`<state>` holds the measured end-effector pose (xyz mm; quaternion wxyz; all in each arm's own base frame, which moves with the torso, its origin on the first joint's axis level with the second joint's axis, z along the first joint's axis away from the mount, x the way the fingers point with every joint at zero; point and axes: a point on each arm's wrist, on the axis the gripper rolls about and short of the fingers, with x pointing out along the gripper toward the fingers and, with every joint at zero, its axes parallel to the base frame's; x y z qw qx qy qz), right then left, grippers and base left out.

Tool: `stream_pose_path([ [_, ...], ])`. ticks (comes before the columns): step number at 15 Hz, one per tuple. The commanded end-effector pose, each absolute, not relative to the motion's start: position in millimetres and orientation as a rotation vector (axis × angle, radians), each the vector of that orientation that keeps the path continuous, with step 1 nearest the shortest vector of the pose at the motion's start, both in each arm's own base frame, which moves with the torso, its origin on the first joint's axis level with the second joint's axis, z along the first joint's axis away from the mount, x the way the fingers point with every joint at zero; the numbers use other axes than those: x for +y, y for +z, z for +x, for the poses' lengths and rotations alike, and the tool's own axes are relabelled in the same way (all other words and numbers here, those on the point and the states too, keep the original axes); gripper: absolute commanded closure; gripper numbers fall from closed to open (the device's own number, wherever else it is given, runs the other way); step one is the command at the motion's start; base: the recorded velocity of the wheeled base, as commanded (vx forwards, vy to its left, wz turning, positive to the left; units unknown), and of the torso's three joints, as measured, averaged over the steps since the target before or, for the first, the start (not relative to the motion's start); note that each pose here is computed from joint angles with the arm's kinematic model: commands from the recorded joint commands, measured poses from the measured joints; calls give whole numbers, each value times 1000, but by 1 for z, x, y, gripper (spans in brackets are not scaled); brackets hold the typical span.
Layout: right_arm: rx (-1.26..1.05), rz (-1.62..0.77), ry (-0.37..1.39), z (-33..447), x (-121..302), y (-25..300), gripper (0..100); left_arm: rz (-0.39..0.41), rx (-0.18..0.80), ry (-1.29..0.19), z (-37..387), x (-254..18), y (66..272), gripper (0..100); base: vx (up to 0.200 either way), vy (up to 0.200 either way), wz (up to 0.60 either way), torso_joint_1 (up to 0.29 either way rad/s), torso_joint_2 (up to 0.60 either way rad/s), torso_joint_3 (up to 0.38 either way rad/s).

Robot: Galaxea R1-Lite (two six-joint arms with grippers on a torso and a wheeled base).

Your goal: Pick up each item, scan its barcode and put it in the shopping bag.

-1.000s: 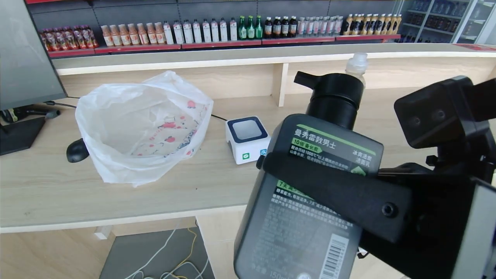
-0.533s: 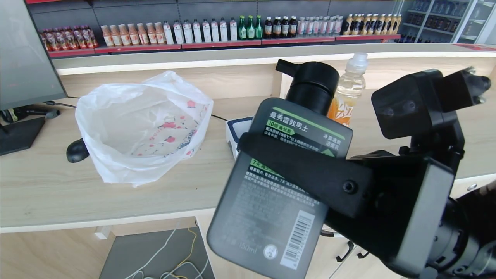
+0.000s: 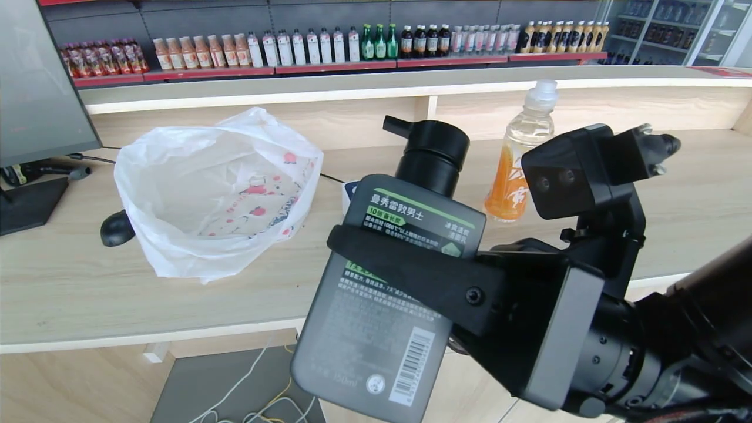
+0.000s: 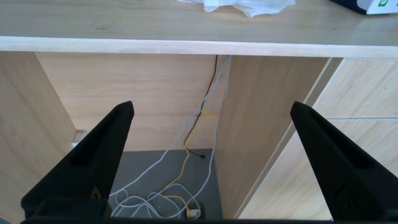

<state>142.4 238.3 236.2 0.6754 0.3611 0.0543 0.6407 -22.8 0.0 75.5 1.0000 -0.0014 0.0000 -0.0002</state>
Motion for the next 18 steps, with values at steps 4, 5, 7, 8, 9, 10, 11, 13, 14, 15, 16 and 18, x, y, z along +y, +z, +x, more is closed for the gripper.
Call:
stream_pose_path([
  [4, 126, 810, 1439, 144, 239, 235, 100, -3, 0, -2, -23, 0, 75, 0, 0, 0, 0, 0, 0, 0],
  [5, 126, 810, 1439, 144, 239, 235, 100, -3, 0, 0, -23, 0, 75, 0, 0, 0, 0, 0, 0, 0],
  [7, 127, 811, 1437, 144, 239, 235, 100, -3, 0, 0, -23, 0, 75, 0, 0, 0, 0, 0, 0, 0],
  [8, 120, 813, 1439, 144, 240, 236, 100, -3, 0, -2, -23, 0, 75, 0, 0, 0, 0, 0, 0, 0],
  [9, 118, 813, 1442, 145, 241, 237, 100, -3, 0, 0, -23, 0, 75, 0, 0, 0, 0, 0, 0, 0],
  [10, 105, 817, 1446, 146, 243, 240, 100, -3, 0, 0, -23, 0, 75, 0, 0, 0, 0, 0, 0, 0],
  [11, 99, 819, 1448, 147, 244, 241, 100, -3, 0, 0, -23, 0, 75, 0, 0, 0, 0, 0, 0, 0],
  [13, 97, 818, 1449, 147, 245, 241, 100, -3, 0, 0, -23, 0, 75, 0, 0, 0, 0, 0, 0, 0],
  [14, 89, 813, 1446, 148, 244, 242, 100, -3, 0, 0, -23, 0, 75, 0, 0, 0, 0, 0, 0, 0],
  [15, 75, 796, 1443, 147, 243, 242, 100, -3, 0, 0, -23, 0, 75, 0, 0, 0, 0, 0, 0, 0],
  [16, 54, 766, 1434, 147, 241, 240, 100, -3, 0, 0, -23, 0, 75, 0, 0, 0, 0, 0, 0, 0],
  [18, -24, 682, 1411, 142, 228, 236, 100, -3, 0, -2, -23, 0, 75, 0, 0, 0, 0, 0, 0, 0],
])
